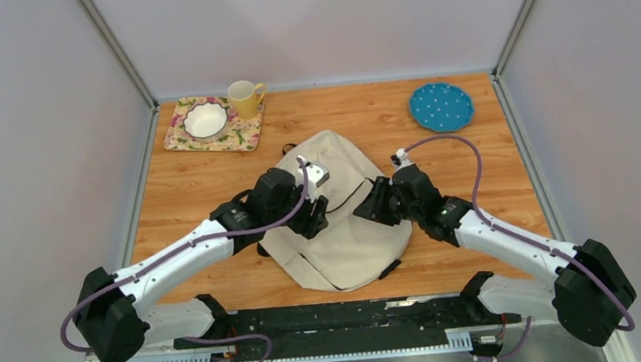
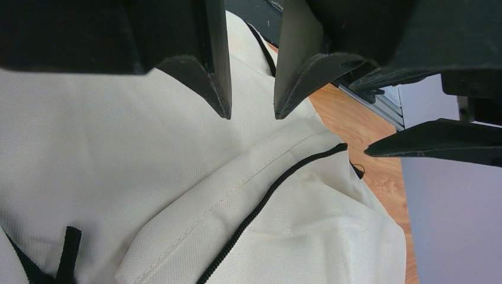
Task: Pack the student bag
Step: Adjust the student bag at the center of the board.
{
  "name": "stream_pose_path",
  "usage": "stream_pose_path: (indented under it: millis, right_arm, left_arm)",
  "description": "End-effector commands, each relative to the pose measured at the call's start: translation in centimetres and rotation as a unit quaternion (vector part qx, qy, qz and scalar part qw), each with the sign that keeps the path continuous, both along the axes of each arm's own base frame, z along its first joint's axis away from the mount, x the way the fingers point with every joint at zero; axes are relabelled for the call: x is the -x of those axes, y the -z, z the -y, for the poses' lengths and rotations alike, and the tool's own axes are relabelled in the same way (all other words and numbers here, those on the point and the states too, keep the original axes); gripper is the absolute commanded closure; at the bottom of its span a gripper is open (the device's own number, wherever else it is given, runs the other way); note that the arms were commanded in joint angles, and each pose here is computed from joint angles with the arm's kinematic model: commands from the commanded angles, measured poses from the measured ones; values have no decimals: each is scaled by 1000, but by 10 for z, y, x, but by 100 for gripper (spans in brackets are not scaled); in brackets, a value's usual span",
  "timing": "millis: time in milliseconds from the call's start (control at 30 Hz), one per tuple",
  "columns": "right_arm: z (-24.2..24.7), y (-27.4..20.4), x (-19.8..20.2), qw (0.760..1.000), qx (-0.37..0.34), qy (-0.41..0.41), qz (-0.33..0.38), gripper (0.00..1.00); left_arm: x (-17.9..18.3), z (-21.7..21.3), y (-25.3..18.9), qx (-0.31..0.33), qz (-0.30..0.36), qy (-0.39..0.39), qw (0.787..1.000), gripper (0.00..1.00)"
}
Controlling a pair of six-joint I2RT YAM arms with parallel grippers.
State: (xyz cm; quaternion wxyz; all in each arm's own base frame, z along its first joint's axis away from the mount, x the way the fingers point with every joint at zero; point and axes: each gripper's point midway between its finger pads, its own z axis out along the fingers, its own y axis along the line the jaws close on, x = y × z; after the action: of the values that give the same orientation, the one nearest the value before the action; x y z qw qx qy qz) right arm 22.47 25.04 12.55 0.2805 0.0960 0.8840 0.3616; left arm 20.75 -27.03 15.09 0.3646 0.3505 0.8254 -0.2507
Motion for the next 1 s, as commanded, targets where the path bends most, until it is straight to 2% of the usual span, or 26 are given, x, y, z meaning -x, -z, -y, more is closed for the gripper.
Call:
stream_pose_path:
  millis: [0, 500, 667, 767, 900, 967]
  right_arm:
    - [-9, -22, -9, 999, -25, -5, 28, 65]
    - [-9, -21, -6, 999, -25, -8, 25, 65]
    - [-10, -23, -8, 999, -23, -10, 28, 65]
    - [-11, -27, -12, 999, -21, -10, 33, 65]
    - [-14, -36, -16, 999, -19, -18, 43, 65]
    - [-18, -42, -17, 998, -21, -28, 51, 68]
  left_arm:
    - [3, 8, 10, 0, -19, 22, 1000, 37]
    - [-7, 12, 30, -35, -25, 28, 999, 39]
    - [16, 27, 32, -16, -63, 105, 992, 49]
    - [29, 32, 37, -16, -95, 143, 985, 58]
    - [37, 27, 45, -35, -120, 156, 980, 73]
    - [38, 24, 46, -38, -119, 156, 980, 76]
